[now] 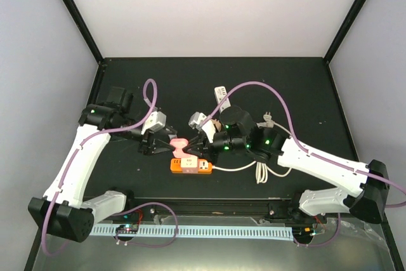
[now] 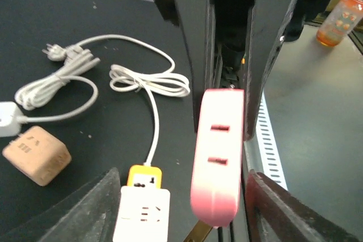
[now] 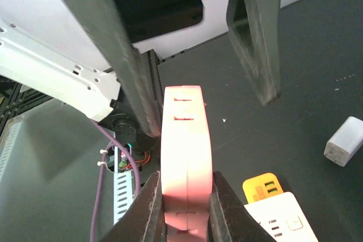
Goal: Insert the plug
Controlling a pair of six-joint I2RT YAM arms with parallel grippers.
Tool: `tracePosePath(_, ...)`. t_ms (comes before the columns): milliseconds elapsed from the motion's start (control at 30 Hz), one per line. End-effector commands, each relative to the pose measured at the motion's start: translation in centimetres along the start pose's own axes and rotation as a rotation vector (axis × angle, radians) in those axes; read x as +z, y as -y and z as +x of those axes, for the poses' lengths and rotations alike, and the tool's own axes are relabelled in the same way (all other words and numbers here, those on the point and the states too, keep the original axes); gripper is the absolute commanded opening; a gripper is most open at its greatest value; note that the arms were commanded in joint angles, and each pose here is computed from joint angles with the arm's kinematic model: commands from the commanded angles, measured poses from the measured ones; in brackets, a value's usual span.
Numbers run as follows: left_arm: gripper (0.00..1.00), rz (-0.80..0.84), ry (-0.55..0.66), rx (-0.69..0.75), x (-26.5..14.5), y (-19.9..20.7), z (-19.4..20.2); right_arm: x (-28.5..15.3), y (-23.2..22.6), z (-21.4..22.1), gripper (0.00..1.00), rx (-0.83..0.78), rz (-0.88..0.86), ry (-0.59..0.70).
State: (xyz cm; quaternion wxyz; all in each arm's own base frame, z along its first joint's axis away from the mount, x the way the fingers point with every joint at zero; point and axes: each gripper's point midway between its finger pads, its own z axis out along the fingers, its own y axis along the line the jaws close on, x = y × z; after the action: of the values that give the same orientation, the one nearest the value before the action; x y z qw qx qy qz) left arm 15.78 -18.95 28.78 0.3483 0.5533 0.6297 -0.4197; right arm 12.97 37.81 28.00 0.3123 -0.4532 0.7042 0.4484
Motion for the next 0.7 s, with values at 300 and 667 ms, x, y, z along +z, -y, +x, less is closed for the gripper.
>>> tracePosePath(300,0.25,0.129,-0.019,-0.019,0.0,2.9,0.7,0.0,-0.1,-1.3,0.01,-0.073,0.019,-0.024)
tracePosePath(667,0.55,0.114,-0.058,0.0,0.0,3.2,1.7,-0.2,-0.3,-1.4,0.01,-0.073,0.013,-0.037)
